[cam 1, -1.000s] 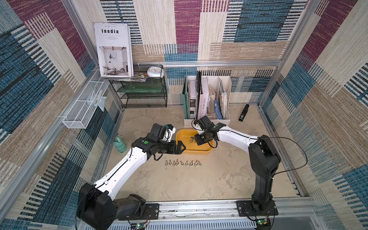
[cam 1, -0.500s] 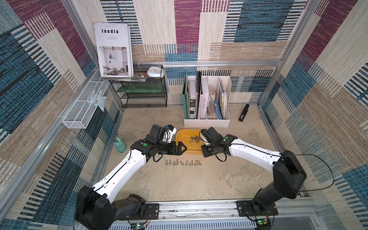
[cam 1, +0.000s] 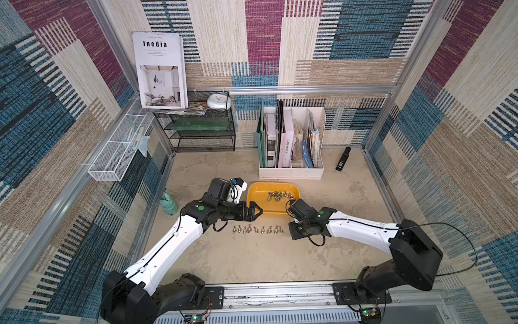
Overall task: Take out the wing nut from the storage box
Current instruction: Place the wing nut at the center of the board.
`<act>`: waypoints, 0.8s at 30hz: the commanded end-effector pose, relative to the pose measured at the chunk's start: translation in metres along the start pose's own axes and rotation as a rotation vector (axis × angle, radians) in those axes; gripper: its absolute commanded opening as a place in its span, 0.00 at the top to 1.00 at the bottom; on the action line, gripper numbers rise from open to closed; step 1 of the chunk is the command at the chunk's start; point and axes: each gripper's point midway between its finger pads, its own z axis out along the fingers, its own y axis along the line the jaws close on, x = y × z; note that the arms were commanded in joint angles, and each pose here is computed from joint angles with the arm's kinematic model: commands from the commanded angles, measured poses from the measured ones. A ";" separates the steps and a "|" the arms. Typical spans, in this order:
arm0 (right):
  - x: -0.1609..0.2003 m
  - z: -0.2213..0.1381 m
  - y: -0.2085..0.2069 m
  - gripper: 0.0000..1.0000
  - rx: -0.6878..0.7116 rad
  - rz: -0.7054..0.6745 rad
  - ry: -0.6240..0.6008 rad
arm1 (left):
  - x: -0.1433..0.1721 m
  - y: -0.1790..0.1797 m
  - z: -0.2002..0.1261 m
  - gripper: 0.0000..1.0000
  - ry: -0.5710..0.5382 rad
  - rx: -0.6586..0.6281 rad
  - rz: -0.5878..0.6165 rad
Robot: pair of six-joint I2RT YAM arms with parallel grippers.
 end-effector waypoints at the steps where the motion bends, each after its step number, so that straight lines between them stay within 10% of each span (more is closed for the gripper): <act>1: -0.005 0.007 0.008 1.00 -0.036 0.006 -0.020 | 0.006 0.001 -0.003 0.01 0.009 -0.005 -0.014; 24: 0.001 0.033 0.015 1.00 -0.035 -0.018 0.029 | 0.015 0.005 -0.011 0.01 0.008 -0.033 -0.025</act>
